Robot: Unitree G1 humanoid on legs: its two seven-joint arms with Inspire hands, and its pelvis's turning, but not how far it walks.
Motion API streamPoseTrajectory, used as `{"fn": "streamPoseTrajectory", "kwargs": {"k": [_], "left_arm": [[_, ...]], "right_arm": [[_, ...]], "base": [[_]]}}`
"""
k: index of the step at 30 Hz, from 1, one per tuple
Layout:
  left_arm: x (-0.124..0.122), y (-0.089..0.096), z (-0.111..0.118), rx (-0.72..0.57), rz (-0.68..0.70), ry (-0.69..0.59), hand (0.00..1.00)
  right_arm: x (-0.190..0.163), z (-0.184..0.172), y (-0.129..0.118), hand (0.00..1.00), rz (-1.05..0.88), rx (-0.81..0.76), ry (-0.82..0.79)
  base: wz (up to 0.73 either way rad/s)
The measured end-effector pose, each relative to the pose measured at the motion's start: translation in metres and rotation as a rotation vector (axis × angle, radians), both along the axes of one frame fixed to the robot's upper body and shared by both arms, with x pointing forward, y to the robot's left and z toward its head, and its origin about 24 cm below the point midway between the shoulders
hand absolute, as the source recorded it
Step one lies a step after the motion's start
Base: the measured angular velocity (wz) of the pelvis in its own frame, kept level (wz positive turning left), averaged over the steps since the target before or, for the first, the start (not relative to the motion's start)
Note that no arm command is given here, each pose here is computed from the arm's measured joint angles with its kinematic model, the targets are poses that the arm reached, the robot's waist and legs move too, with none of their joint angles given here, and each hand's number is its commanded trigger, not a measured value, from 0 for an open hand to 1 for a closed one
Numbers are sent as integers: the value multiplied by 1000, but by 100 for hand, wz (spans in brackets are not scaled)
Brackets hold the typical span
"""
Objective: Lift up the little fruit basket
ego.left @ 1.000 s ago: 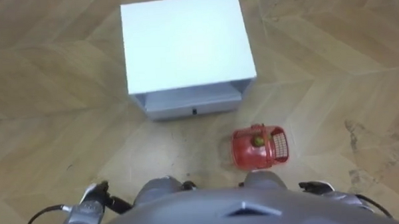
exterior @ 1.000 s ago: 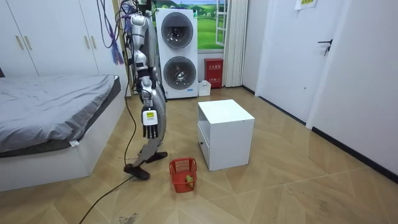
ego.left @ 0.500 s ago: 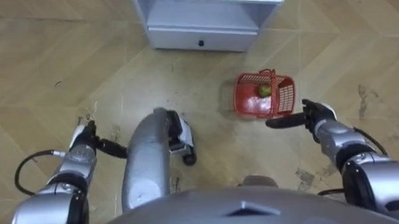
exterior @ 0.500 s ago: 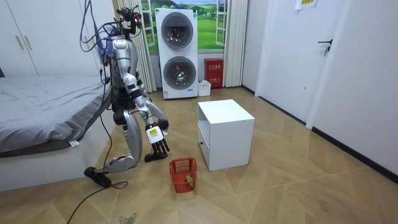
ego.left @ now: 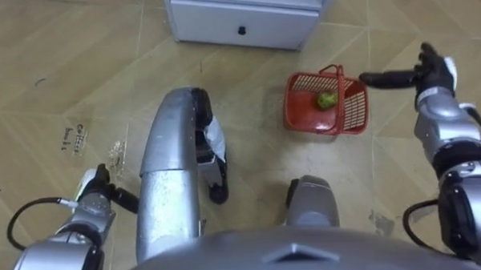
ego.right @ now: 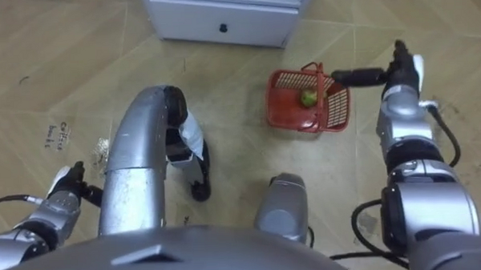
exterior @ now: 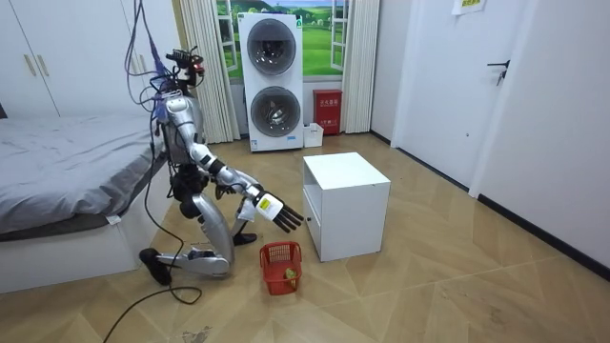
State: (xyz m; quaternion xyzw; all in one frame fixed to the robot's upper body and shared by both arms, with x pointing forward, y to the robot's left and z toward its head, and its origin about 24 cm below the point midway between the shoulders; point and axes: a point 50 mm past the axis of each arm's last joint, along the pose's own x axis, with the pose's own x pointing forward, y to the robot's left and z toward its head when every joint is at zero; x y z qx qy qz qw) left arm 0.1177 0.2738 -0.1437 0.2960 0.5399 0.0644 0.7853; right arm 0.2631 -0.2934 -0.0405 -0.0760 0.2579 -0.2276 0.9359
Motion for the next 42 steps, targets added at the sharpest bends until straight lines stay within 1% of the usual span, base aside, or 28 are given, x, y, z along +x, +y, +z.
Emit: {"fn": "streamPoseTrajectory", "kwargs": {"k": [6,15,17,21,27,33,42], "left_arm": [[-10,-1,-3,-10,5,-7,0],[-46,-2,-11,-19,-45,106,0],[-46,-5,-12,-36,-48,118,0],[-48,-10,-14,-64,-69,139,0],[-43,-15,-15,-89,-105,144,0],[-40,-19,-16,-106,-144,159,0],[-44,-21,-17,-118,-128,168,0]], "right_arm": [[4,7,0,0,-11,1,-38],[5,6,2,0,4,-5,-32],[6,6,4,0,19,-13,-27],[5,-2,16,0,98,-20,22],[3,-6,15,0,103,-17,46],[-1,-15,24,0,161,32,92],[-8,-28,27,0,207,51,176]], "base": [[-4],[1],[-4],[-7],[-2],[-1],[1]]}}
